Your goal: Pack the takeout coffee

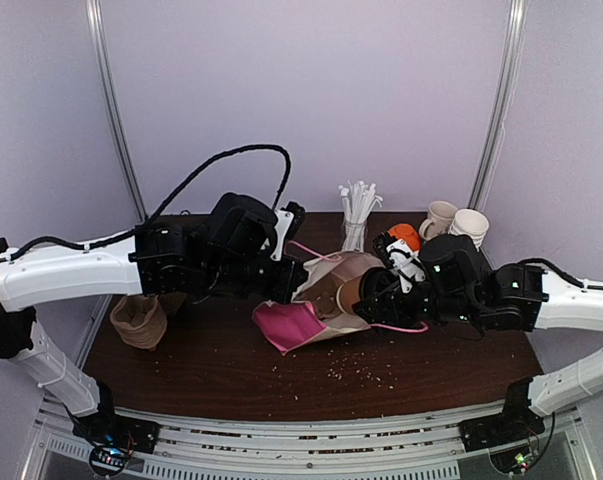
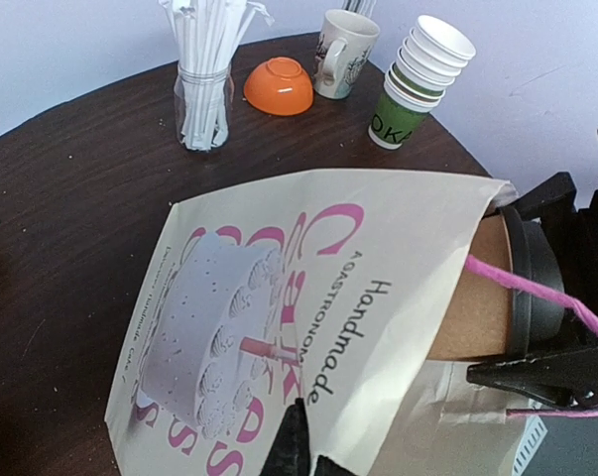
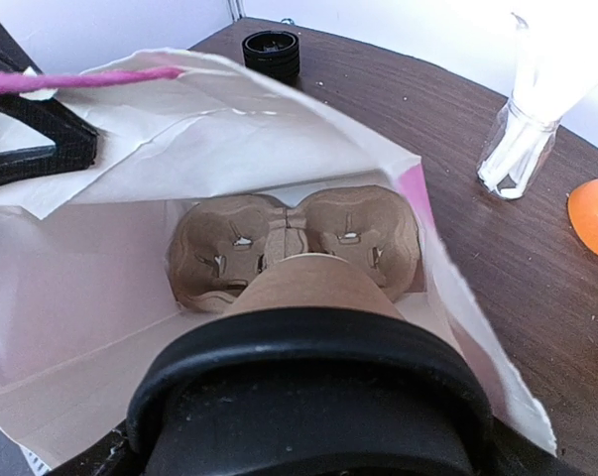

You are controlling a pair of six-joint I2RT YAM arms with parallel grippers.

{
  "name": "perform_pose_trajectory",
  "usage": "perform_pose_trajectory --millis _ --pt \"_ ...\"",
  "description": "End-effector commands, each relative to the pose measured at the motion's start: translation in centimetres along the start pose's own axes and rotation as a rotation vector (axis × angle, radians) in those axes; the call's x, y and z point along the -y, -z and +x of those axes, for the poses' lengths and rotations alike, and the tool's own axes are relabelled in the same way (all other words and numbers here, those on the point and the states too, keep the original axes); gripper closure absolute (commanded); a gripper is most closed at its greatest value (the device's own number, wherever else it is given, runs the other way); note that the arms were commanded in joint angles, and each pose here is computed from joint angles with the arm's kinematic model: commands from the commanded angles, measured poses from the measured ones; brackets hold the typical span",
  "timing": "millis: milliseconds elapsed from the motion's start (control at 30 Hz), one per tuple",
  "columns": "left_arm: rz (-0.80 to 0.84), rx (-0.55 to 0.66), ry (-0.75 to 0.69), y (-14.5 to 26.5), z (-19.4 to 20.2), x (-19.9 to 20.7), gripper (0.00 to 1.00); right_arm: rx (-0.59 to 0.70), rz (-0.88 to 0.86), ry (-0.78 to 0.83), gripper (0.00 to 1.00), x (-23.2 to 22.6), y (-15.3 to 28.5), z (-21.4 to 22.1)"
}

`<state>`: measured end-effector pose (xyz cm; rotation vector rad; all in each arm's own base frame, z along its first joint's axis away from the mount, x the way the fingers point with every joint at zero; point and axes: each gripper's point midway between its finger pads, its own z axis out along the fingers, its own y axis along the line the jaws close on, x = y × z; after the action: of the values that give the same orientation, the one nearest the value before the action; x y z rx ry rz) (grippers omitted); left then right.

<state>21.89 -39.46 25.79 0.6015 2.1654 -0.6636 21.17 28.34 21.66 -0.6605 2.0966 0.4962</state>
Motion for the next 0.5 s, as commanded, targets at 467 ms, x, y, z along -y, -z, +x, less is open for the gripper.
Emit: perform_pose_trajectory --millis 467 --pt "0.117 0.056 -0.172 -0.5 -0.1 6.6 1.00 0.131 0.056 0.141 0.20 0.7 0.1 2.4"
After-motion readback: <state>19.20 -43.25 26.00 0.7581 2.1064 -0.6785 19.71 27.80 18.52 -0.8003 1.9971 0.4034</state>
